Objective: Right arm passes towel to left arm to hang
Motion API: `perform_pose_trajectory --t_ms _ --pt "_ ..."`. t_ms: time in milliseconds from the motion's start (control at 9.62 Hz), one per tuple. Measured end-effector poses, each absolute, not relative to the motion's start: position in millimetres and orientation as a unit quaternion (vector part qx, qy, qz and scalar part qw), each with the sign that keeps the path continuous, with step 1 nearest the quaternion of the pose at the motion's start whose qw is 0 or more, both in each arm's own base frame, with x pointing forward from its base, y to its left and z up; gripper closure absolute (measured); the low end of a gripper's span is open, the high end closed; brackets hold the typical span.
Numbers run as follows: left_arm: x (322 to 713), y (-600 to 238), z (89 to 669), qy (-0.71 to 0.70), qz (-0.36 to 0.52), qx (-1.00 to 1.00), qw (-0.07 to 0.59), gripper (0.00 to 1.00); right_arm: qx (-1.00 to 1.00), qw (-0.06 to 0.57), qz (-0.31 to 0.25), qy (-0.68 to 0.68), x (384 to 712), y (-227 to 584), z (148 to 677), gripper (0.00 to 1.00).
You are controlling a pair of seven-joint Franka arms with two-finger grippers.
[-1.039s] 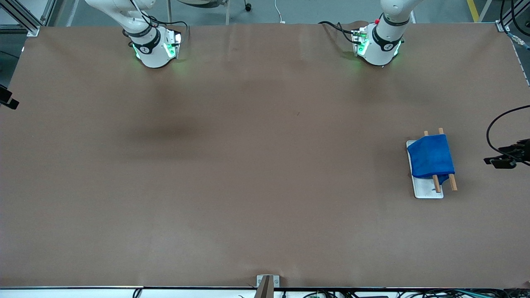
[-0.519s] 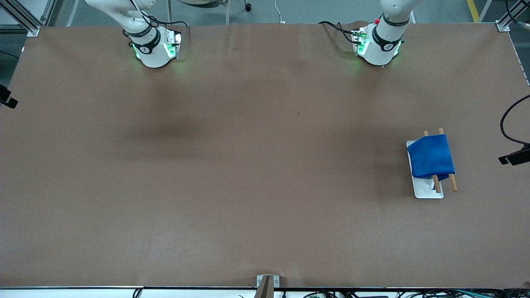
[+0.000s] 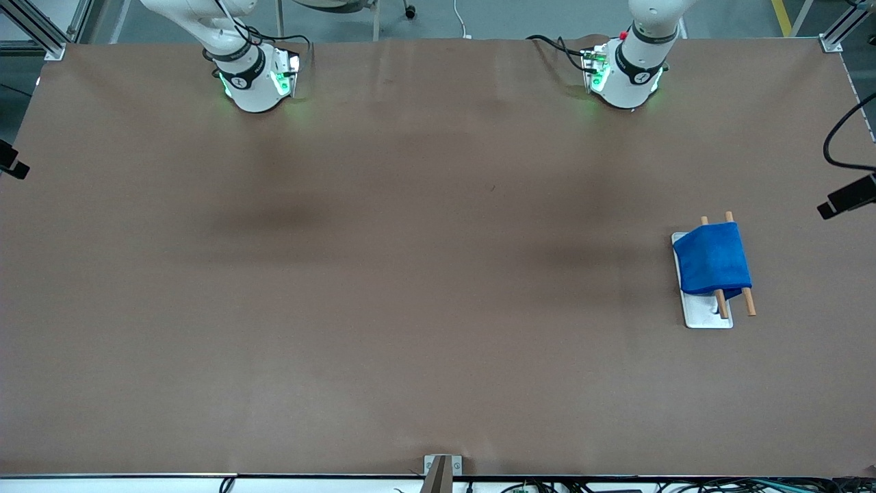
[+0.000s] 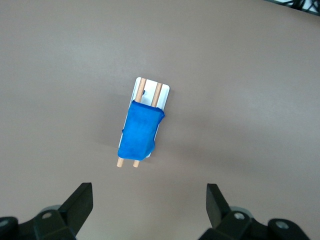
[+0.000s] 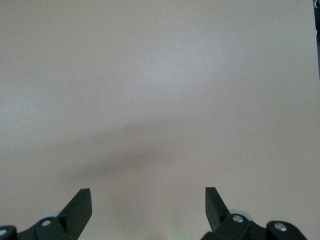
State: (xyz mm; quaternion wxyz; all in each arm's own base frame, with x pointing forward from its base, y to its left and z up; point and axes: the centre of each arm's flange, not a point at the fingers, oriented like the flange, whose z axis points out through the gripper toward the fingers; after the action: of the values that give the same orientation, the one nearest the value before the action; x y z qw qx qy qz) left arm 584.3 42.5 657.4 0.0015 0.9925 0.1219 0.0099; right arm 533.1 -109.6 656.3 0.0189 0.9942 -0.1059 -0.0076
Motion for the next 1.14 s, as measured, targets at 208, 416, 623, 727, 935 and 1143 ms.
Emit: perform_pose_trajectory --t_ms 208,416,623,727,935,1143 --pt "572.9 26.5 673.9 0.093 0.016 0.996 0.005 0.00 0.994 0.019 -0.008 -0.106 533.1 -109.7 656.2 0.00" --pt "563.0 -9.5 684.2 0.043 0.018 0.999 0.001 0.00 0.994 0.019 -0.008 -0.106 533.1 -109.9 656.2 0.00" --pt "546.2 -51.3 681.8 0.016 0.009 1.000 -0.020 0.00 0.994 0.019 -0.008 -0.106 533.0 -110.2 656.2 0.00" --pt "536.2 -60.9 679.0 0.011 0.004 1.000 -0.021 0.00 0.994 0.019 -0.008 -0.107 532.9 -110.8 656.3 0.00" --pt "518.6 -63.1 675.1 0.010 -0.001 1.000 -0.011 0.00 0.994 0.019 -0.008 -0.108 532.7 -111.7 656.3 0.00" --pt "503.2 -58.4 670.8 0.005 0.002 1.000 -0.011 0.00 0.994 0.019 -0.008 -0.109 532.4 -113.2 656.2 0.00"
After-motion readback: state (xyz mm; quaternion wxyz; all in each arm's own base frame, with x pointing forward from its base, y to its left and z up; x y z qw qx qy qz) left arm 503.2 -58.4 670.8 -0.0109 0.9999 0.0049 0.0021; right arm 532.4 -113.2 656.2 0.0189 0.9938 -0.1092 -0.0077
